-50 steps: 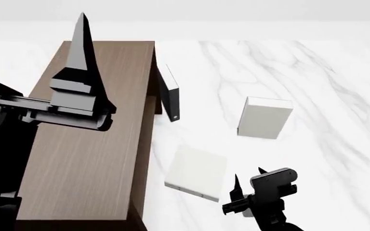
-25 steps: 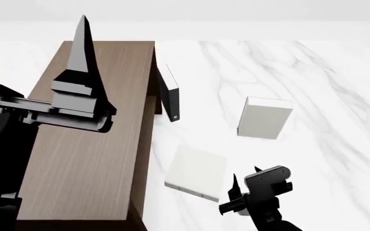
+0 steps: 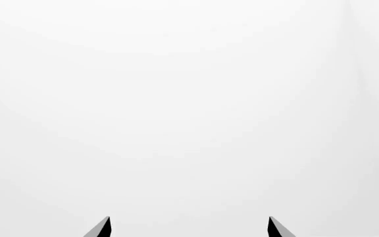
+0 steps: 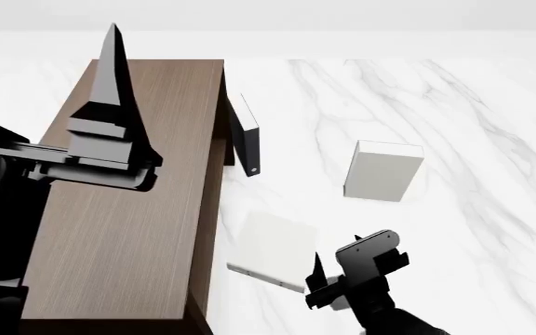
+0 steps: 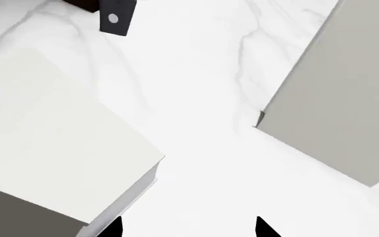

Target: Pick up the book on the right and place it under the cabinet shelf.

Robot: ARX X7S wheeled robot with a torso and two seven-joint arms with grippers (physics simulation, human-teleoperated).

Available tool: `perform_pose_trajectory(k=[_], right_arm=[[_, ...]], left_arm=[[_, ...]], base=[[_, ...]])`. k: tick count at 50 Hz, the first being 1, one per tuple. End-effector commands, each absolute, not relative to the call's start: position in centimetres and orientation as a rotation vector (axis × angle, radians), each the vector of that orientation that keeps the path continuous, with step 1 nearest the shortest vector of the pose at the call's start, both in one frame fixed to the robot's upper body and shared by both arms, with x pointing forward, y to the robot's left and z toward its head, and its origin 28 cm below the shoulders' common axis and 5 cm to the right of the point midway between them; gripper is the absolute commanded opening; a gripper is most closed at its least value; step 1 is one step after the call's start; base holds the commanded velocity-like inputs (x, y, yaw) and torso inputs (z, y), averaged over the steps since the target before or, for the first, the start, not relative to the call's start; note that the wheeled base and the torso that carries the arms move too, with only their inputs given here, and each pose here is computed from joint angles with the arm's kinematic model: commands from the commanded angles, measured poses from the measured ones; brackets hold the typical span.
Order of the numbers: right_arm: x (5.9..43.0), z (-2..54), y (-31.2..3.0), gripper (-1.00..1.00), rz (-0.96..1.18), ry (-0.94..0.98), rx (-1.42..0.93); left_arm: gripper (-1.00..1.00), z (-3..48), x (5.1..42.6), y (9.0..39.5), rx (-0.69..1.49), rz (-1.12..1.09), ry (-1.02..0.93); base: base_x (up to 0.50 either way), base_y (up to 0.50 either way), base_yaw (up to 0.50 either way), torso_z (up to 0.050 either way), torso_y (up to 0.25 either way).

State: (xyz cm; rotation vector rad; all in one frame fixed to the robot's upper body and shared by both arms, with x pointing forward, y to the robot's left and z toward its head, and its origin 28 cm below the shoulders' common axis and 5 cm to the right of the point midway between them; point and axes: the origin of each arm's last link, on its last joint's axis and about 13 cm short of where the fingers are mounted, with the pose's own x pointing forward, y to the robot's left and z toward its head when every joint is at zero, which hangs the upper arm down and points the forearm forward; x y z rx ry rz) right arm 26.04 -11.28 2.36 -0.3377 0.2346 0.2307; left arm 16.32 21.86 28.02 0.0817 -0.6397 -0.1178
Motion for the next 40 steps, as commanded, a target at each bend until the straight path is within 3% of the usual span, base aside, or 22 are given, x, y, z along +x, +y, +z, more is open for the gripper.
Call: perform_pose_trajectory(k=[1,22,40], right_arm=[[26.5,2.9,-10.4,1.0,0.281,0.235,-0.352],[28.6,4.3,-10.2,1.0,0.259,0.223,-0.393],[29.7,3.4,-9.4,1.0,0.224,0.368,-0.475]], left_arm=[[1.0,27.9,16.3,22.0,0.076,-0.115,-0.639],[1.0,28.0,16.2,22.1,0.072,-0.117,-0.646],[1.0,28.3,16.4,22.4,0.06,-0.11,-0.667]], base=[[0.0,0.0,0.0,0.0,0.0],[0.0,0.0,0.0,0.0,0.0],[0.0,0.0,0.0,-0.001,-0.001]])
